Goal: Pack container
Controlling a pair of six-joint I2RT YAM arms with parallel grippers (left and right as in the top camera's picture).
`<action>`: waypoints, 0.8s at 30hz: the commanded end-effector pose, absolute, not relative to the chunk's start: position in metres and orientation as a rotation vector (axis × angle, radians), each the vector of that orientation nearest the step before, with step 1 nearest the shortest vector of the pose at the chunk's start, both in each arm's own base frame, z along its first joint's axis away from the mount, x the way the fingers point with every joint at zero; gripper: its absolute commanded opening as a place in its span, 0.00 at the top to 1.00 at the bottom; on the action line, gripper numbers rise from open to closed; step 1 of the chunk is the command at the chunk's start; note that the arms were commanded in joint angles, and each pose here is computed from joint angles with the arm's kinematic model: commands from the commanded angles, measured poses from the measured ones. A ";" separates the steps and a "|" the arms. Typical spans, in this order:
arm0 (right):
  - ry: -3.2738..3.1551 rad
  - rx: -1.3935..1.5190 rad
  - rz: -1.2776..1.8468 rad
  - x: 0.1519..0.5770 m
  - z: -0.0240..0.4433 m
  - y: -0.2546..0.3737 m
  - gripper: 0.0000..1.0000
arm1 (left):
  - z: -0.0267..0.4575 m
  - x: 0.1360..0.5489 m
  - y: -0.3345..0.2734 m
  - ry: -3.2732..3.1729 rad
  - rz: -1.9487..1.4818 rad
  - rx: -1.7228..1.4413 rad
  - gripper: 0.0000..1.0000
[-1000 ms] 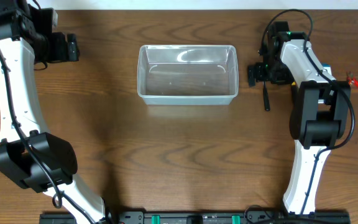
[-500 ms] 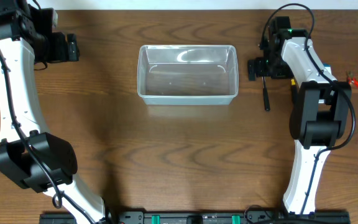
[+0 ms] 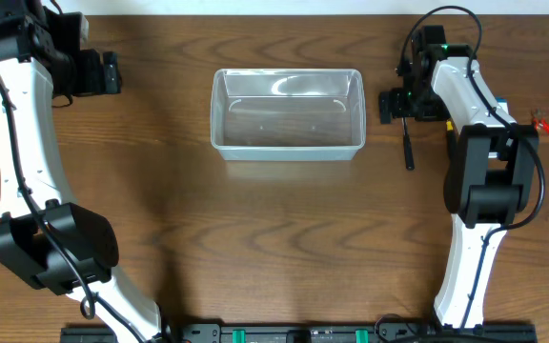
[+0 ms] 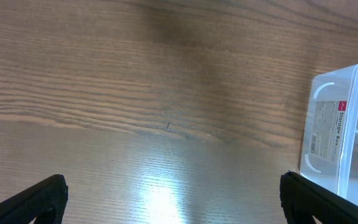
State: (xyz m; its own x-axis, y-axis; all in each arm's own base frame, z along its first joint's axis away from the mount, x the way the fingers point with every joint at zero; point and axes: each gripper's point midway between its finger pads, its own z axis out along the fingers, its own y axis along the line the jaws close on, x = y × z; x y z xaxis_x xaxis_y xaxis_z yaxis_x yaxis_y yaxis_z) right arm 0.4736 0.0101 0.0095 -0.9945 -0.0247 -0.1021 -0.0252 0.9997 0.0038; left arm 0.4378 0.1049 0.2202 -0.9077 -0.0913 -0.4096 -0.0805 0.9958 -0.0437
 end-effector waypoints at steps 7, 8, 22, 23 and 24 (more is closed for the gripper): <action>3.037 -0.060 0.063 0.477 0.009 0.014 0.01 | 0.221 0.436 0.108 2.716 -0.022 -0.122 0.02; 3.037 -0.060 0.063 0.477 0.009 0.014 0.01 | 0.221 0.436 0.108 2.716 -0.022 -0.122 0.02; 3.053 -0.059 0.062 0.473 0.009 0.013 0.01 | 0.221 0.436 0.108 2.716 -0.022 -0.122 0.02; 3.057 -0.059 0.061 0.472 0.009 0.013 0.01 | 0.221 0.436 0.108 2.716 -0.022 -0.122 0.02; 3.062 -0.059 0.049 0.471 0.008 0.012 0.01 | 0.221 0.436 0.108 2.716 -0.022 -0.122 0.02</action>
State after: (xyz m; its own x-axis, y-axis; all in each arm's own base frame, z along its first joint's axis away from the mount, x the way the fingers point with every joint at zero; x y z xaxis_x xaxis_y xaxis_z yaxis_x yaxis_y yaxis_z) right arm 0.4674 0.0140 0.0090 -0.9965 -0.0305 -0.0778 -0.0328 0.9990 0.0293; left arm 0.4377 0.1049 0.2203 -0.9077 -0.0913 -0.4096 -0.0805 0.9958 -0.0437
